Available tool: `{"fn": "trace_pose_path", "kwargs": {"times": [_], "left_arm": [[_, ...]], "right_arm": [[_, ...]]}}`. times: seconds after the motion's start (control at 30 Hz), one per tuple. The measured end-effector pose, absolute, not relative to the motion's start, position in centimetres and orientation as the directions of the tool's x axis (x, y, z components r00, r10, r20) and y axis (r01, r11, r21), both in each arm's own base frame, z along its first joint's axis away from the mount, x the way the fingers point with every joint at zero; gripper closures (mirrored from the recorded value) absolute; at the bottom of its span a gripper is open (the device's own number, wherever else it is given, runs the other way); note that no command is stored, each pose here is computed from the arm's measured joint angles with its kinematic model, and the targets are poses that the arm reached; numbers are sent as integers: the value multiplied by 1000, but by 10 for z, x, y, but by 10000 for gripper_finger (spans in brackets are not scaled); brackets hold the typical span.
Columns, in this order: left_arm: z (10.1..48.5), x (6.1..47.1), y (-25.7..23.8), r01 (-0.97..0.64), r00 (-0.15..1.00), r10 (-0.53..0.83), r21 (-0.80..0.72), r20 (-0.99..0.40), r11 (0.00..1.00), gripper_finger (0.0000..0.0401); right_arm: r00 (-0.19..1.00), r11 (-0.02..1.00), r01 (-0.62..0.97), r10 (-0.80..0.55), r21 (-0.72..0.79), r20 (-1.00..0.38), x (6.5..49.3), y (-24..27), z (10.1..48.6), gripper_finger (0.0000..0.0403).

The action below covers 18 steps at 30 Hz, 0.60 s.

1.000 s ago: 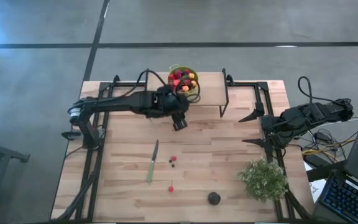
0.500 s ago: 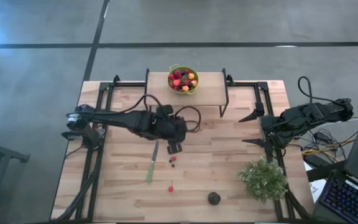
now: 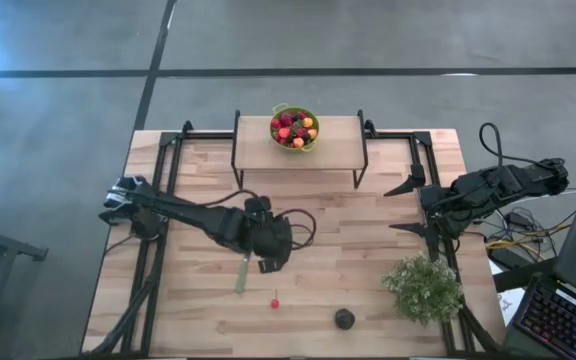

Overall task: Pick & Place Fruit
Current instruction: Put the red cherry into the green colander on the shelf

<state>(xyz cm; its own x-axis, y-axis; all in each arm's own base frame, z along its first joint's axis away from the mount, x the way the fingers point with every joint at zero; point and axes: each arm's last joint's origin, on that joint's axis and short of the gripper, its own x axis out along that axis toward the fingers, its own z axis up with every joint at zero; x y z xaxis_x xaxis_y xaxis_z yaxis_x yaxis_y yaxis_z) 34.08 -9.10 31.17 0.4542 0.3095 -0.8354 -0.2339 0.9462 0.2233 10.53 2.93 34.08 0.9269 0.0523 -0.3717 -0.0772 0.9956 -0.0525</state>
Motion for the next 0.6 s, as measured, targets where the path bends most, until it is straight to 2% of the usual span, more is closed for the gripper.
{"fn": "trace_pose_path", "kwargs": {"times": [0.23,0.43,0.6], "left_arm": [[283,342,-103,-190,479,276,209,-833,959,193],[255,330,-124,-15,428,151,160,-891,987,193],[240,317,-144,119,391,103,161,-914,980,193]], "right_arm": [[927,996,-78,52,-53,-372,105,29,341,40],[927,996,-77,52,-53,-372,105,29,341,40],[927,996,-77,52,-53,-372,105,29,341,39]]}}
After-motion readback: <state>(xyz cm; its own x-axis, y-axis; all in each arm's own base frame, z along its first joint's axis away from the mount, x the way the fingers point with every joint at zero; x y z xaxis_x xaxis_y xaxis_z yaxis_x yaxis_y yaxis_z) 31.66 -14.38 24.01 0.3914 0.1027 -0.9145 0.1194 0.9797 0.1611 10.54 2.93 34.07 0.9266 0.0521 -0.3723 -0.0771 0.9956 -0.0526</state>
